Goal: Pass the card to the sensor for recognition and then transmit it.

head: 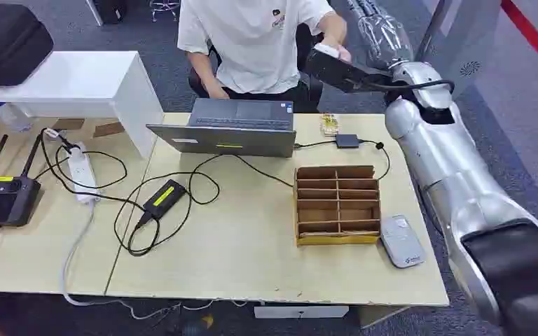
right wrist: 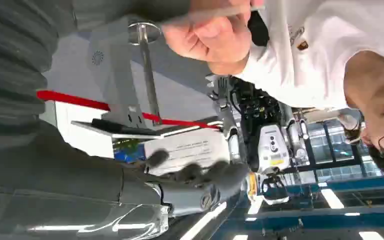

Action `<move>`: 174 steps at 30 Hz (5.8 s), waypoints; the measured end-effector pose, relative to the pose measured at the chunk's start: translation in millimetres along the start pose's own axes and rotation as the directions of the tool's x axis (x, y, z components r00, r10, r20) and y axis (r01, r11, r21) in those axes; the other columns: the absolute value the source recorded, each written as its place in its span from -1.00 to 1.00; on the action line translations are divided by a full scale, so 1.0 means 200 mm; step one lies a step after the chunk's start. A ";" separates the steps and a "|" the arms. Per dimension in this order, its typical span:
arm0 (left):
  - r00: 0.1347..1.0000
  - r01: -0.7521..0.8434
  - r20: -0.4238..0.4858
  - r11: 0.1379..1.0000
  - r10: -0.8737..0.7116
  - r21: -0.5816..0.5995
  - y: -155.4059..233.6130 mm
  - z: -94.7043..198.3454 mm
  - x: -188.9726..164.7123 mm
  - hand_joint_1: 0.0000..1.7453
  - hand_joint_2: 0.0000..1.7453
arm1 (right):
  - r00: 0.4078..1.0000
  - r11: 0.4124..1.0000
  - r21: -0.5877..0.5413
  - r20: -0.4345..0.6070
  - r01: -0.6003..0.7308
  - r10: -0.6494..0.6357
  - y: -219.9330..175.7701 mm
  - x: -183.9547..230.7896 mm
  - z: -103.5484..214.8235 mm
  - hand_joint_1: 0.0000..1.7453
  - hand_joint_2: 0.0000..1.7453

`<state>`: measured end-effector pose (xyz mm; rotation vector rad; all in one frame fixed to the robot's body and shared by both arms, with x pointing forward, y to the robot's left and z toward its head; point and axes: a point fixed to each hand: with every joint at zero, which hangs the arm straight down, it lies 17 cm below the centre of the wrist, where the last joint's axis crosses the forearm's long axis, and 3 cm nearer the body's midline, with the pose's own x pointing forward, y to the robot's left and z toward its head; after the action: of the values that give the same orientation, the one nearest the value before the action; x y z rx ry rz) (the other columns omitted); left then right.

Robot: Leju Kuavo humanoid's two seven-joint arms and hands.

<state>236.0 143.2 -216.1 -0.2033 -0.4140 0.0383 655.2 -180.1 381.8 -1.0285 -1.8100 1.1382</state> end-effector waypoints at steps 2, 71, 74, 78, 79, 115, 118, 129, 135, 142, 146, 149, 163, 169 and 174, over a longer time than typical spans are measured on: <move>1.000 -0.012 0.004 1.000 0.012 -0.011 -0.01 0.00 0.00 -1.00 1.00 | 1.000 1.000 0.003 0.010 0.013 -0.013 0.02 0.01 0.01 1.00 1.00; 0.985 -0.160 0.066 0.987 0.159 0.006 0.14 0.02 -0.07 -1.00 1.00 | 0.956 0.992 -0.043 -0.266 0.118 -0.125 0.62 -0.97 1.39 1.00 1.00; 0.985 -0.161 0.067 0.987 0.160 0.009 0.15 0.03 -0.08 -1.00 1.00 | 0.949 0.992 -0.032 -0.289 0.125 -0.129 0.67 -0.99 1.49 1.00 1.00; 0.984 -0.163 0.072 0.987 0.161 0.013 0.16 0.03 -0.08 -1.00 1.00 | 0.942 0.991 -0.027 -0.307 0.132 -0.134 0.70 -1.00 1.55 1.00 1.00; 0.984 -0.163 0.073 0.987 0.161 0.013 0.16 0.03 -0.08 -1.00 1.00 | 0.941 0.991 -0.026 -0.311 0.134 -0.136 0.70 -1.01 1.57 1.00 1.00; 0.983 -0.168 0.080 0.986 0.165 0.025 0.21 0.04 -0.09 -1.00 1.00 | 0.899 0.977 0.082 -0.413 0.197 -0.147 1.05 -0.97 2.02 1.00 1.00; 0.983 -0.166 0.081 0.986 0.163 0.026 0.21 0.04 -0.09 -1.00 1.00 | 0.907 0.980 0.083 -0.400 0.178 -0.131 1.04 -0.97 1.99 1.00 1.00; 0.987 -0.134 0.096 0.991 0.132 0.018 0.20 0.03 0.01 -1.00 1.00 | 0.959 0.997 -0.043 -0.276 0.058 -0.067 0.63 -0.93 1.35 1.00 1.00; 0.990 -0.121 0.080 0.993 0.119 0.015 0.18 0.02 0.03 -1.00 1.00 | 0.982 0.994 -0.111 -0.190 0.004 -0.025 0.29 -0.74 0.82 1.00 1.00; 0.993 -0.101 0.057 0.995 0.100 0.008 0.14 0.01 0.05 -1.00 1.00 | 0.995 0.987 -0.149 -0.086 -0.058 0.046 0.09 -0.33 0.38 1.00 1.00; 0.995 -0.089 0.040 0.996 0.088 0.001 0.10 0.01 0.06 -1.00 1.00 | 0.995 0.987 -0.130 -0.054 -0.092 0.086 0.07 -0.13 0.22 1.00 1.00; 0.996 -0.081 0.036 0.997 0.081 0.001 0.09 0.01 0.06 -1.00 1.00 | 0.995 0.988 -0.120 -0.026 -0.101 0.098 0.08 -0.01 0.16 1.00 1.00; 0.995 -0.092 0.037 0.996 0.093 -0.016 0.04 0.01 0.07 -1.00 1.00 | 0.993 0.991 -0.077 0.043 -0.109 0.113 0.24 0.16 0.14 -1.00 1.00; 0.995 -0.092 0.042 0.996 0.092 -0.009 0.05 0.01 0.07 -1.00 1.00 | 0.994 0.994 -0.071 0.058 -0.085 0.089 0.31 0.17 0.19 -1.00 1.00; 0.994 -0.099 0.048 0.995 0.100 -0.007 0.06 0.01 0.07 -1.00 1.00 | 0.995 0.995 -0.093 0.085 -0.038 0.046 0.30 0.19 0.24 -1.00 1.00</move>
<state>248.4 156.1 -211.8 -0.2281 -0.4524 0.1405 612.8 -145.1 316.6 -1.0896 -1.9329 1.1509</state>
